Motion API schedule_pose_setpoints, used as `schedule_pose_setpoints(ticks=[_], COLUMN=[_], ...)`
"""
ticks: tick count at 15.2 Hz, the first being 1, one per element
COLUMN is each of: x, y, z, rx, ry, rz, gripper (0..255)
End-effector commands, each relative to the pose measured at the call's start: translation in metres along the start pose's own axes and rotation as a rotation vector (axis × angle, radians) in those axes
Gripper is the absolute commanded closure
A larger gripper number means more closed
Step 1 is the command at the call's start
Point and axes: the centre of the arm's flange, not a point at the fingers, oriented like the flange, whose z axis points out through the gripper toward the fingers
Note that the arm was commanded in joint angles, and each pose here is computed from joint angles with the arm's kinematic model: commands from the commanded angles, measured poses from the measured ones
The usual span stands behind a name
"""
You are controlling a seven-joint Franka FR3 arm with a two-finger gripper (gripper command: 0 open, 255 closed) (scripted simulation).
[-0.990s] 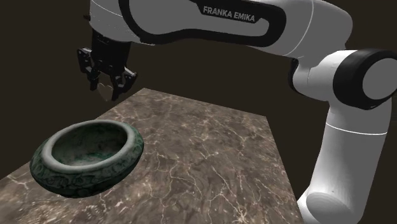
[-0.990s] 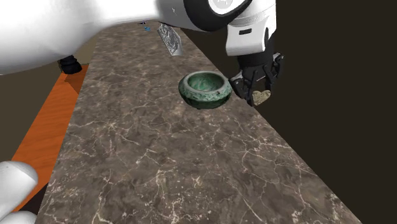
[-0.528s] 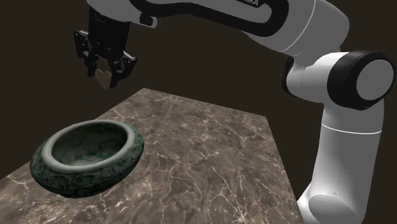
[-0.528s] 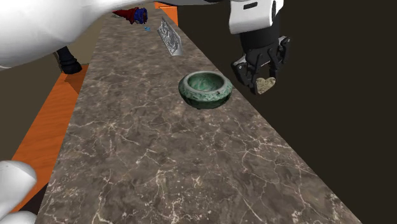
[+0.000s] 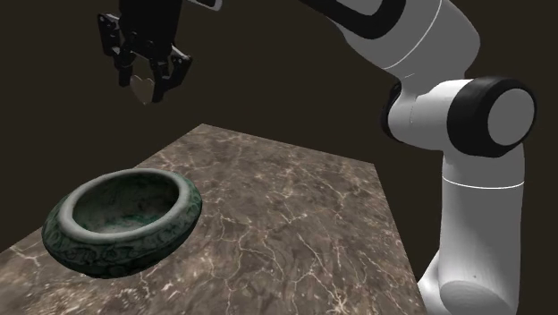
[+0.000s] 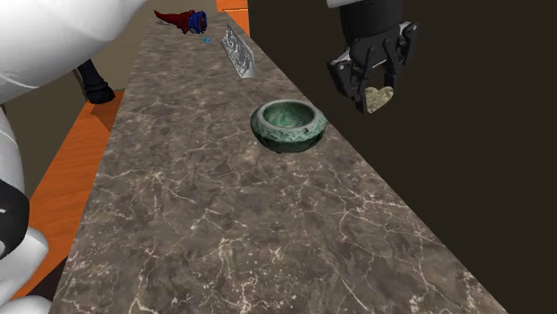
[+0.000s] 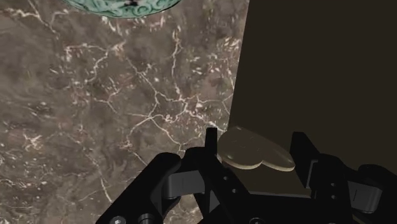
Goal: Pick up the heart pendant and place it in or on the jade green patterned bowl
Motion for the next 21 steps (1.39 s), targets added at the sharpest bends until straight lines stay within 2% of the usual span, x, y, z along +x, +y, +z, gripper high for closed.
schedule_pose_setpoints(ticks=[1,14,21], x=[-0.012,-0.161,-0.165], y=[0.005,0.071,0.083], z=[-0.007,-0.051,-0.016], rx=[-0.001,-0.001,-0.001], ry=[0.000,0.000,0.000], rz=[0.000,0.000,0.000], gripper=[255,255,255])
